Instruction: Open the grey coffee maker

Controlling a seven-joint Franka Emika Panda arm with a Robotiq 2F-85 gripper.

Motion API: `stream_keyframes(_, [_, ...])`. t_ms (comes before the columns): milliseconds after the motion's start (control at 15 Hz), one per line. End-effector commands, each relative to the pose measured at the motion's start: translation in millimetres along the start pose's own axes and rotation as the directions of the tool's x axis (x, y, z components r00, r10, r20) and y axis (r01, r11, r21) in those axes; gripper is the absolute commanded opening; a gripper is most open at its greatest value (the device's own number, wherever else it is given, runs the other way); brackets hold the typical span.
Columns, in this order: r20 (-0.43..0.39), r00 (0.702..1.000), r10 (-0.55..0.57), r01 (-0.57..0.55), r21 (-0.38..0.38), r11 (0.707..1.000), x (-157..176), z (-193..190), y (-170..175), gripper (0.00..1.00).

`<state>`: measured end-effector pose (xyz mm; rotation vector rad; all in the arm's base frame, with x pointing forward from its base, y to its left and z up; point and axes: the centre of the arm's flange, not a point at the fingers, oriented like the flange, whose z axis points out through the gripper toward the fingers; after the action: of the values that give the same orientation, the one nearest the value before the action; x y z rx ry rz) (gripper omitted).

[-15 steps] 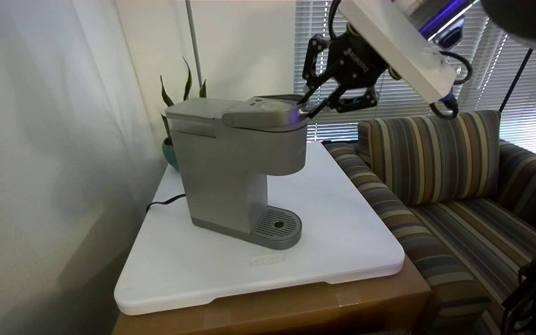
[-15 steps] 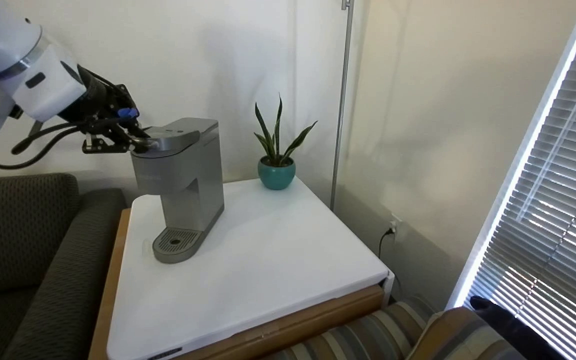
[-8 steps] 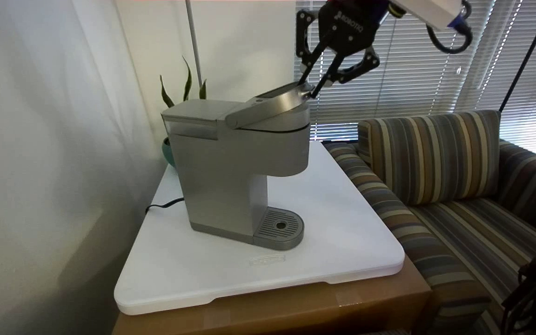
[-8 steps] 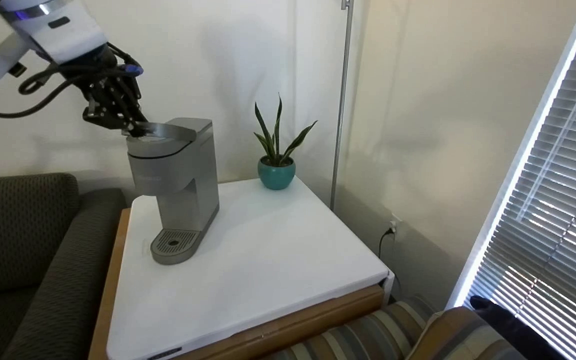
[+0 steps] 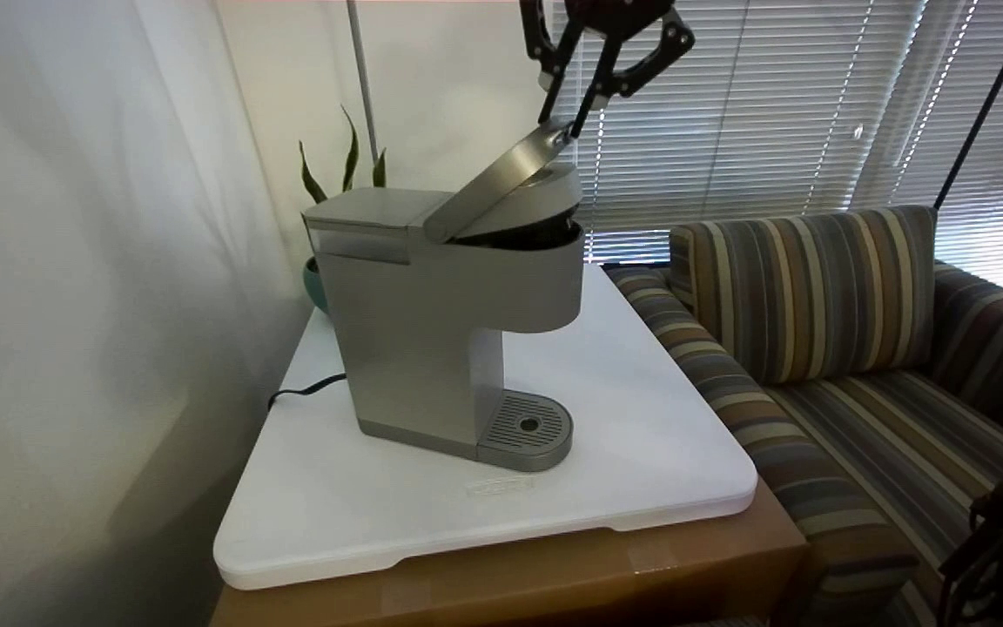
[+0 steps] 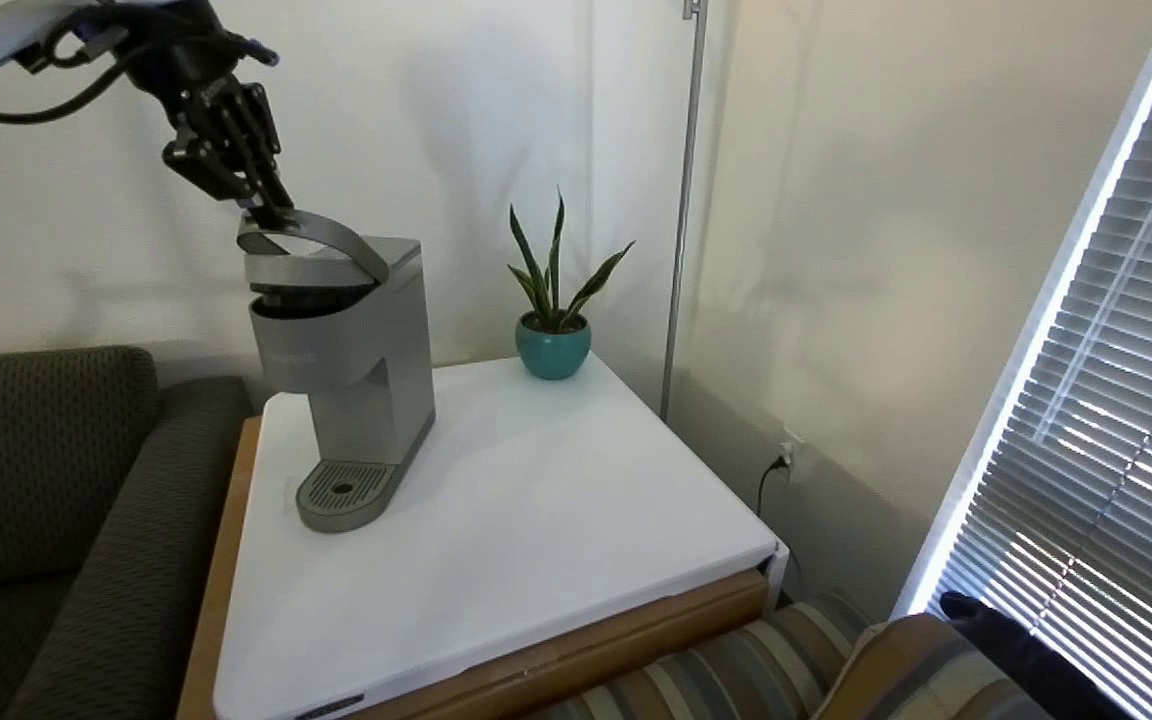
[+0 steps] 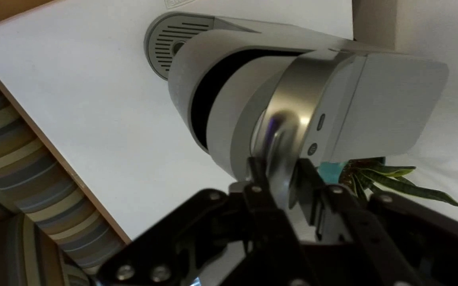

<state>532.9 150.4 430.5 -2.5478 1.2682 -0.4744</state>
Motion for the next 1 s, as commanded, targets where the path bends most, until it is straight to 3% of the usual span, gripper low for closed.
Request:
stream_keyframes(0, [-0.018, 1.0, -0.022, 0.022, -0.023, 0.999, 6.9, -18.2, -35.4, 0.06])
stream_keyframes(400, [-0.042, 0.998, -0.056, 0.053, -0.066, 0.996, 6.6, -41.2, -65.5, 0.06])
stream_keyframes(467, [-0.039, 0.998, -0.053, 0.051, -0.039, 0.998, 5.9, -44.7, -49.7, 0.25])
stream_keyframes(933, [-0.038, 0.998, -0.058, 0.057, -0.044, 0.997, 4.5, -42.9, -56.3, 0.25])
